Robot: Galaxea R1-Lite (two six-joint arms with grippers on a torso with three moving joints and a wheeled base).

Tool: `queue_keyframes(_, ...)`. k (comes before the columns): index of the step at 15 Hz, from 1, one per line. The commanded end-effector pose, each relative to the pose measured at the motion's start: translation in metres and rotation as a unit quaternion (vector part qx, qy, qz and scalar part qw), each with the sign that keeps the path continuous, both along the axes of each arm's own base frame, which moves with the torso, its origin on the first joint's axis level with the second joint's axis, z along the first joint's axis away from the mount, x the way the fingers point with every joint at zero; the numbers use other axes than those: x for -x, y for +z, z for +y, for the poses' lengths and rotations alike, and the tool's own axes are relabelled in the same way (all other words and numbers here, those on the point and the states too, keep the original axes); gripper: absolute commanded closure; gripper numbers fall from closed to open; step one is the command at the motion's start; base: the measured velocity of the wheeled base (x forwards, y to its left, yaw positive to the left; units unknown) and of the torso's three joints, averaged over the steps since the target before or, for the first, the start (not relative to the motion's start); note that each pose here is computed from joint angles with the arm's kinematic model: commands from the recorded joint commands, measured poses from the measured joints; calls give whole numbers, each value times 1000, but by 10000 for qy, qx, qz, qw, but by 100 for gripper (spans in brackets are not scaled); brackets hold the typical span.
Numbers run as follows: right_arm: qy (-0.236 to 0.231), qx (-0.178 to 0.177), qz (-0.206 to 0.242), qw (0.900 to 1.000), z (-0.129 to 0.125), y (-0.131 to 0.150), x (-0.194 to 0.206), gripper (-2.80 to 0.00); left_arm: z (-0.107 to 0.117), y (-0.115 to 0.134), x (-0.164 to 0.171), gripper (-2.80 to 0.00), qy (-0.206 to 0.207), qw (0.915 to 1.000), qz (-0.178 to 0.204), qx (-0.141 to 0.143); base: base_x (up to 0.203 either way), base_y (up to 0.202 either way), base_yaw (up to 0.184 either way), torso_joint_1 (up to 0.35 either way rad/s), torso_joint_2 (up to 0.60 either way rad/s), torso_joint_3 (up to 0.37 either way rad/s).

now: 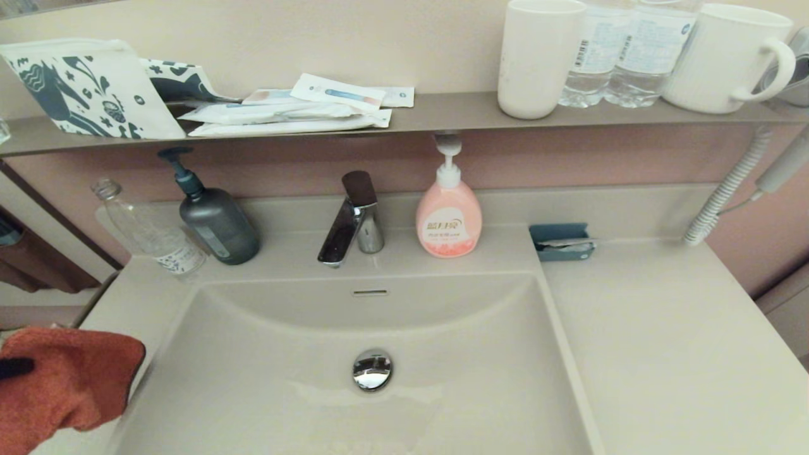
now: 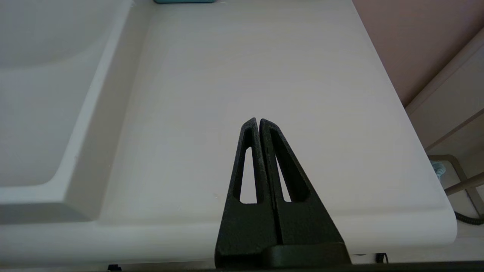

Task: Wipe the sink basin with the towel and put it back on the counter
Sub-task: Pick up the cloth, then wipe the sink

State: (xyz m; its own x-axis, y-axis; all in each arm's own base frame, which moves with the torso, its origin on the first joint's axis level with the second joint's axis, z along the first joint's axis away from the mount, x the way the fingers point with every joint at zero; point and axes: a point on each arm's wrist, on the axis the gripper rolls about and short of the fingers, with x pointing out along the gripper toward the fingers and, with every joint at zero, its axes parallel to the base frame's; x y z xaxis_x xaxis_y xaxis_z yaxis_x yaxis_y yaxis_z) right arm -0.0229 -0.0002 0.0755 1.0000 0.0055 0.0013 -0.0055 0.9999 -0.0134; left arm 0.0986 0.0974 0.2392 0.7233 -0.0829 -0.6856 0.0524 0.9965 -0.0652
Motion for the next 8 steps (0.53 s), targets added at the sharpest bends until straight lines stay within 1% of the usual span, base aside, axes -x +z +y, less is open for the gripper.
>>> queue_keyframes(1, 3, 2, 6, 10000, 0, 0, 0, 0, -29, 13, 23, 0, -31, 9999, -95, -95, 0, 0, 0, 0, 0, 0)
queue_keyframes(3, 3, 2, 6, 10000, 0, 0, 0, 0, -50, 17, 38, 0, -177, 9998, -14, 16, 0, 0, 0, 0, 0, 0)
queue_keyframes(4, 3, 2, 6, 10000, 0, 0, 0, 0, -57, 18, 42, 0, -272, 9996, -10, 47, 0, 0, 0, 0, 0, 0)
queue_keyframes(6, 3, 2, 6, 10000, 0, 0, 0, 0, -64, 19, 42, 0, -557, 9984, -11, 137, 0, 0, 0, 0, 0, 0)
queue_keyframes(8, 3, 2, 6, 10000, 0, 0, 0, 0, -69, 19, 37, 0, -901, 9954, 41, 312, 0, 0, 0, 0, 0, 0)
